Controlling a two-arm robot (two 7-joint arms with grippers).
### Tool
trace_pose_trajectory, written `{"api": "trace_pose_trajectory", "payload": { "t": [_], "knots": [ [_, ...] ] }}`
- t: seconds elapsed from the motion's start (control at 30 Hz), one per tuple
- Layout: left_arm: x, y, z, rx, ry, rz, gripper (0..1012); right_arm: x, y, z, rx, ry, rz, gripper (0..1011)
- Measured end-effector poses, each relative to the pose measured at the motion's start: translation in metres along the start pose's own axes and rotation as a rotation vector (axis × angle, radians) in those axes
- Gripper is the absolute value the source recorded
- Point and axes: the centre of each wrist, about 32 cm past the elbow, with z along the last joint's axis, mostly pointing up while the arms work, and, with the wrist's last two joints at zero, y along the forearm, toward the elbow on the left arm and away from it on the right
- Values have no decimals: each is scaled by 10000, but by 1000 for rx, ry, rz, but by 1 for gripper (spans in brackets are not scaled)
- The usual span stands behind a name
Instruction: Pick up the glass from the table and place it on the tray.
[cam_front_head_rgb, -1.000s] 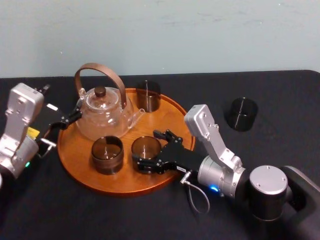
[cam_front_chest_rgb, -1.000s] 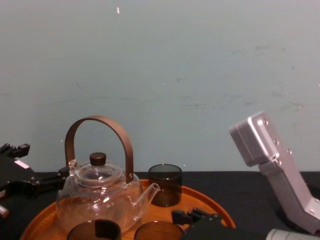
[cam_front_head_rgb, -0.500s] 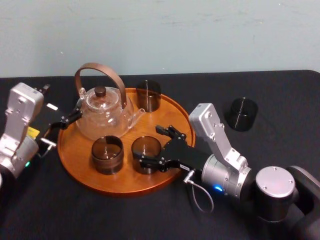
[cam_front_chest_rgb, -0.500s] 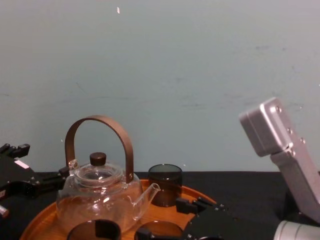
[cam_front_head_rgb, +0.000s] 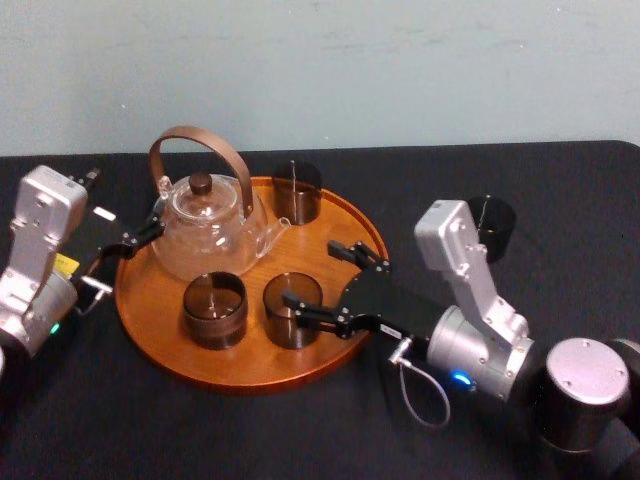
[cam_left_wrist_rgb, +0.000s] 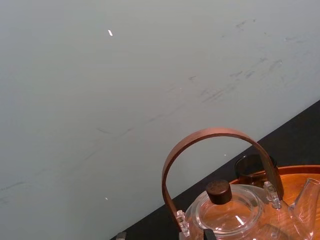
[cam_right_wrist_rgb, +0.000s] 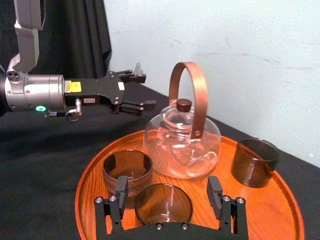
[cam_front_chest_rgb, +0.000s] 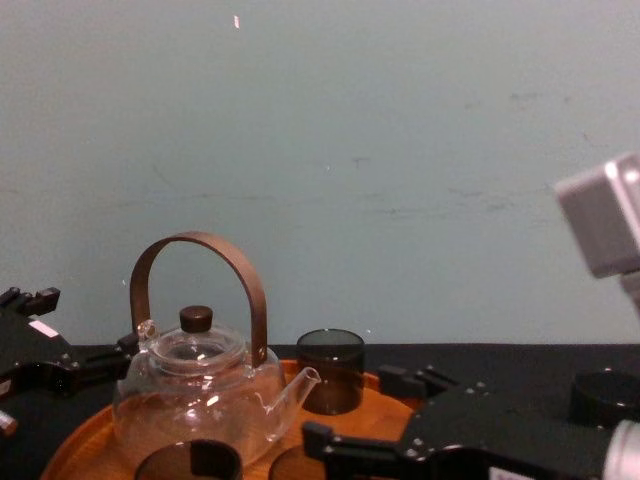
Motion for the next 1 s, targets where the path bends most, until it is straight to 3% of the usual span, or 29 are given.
{"api": "trace_pose_trajectory", "payload": {
  "t": [0.3, 0.73, 1.0],
  "knots": [
    [0, 0, 0, 0, 0, 0, 1001, 74, -274, -23, 19, 9, -48, 1002],
    [0, 0, 0, 0, 0, 0, 1001, 262, -706, -130, 18, 25, -177, 1002],
    [0, 0, 0, 0, 0, 0, 1001, 331, -841, -198, 5, 38, -232, 1002]
  ]
}}
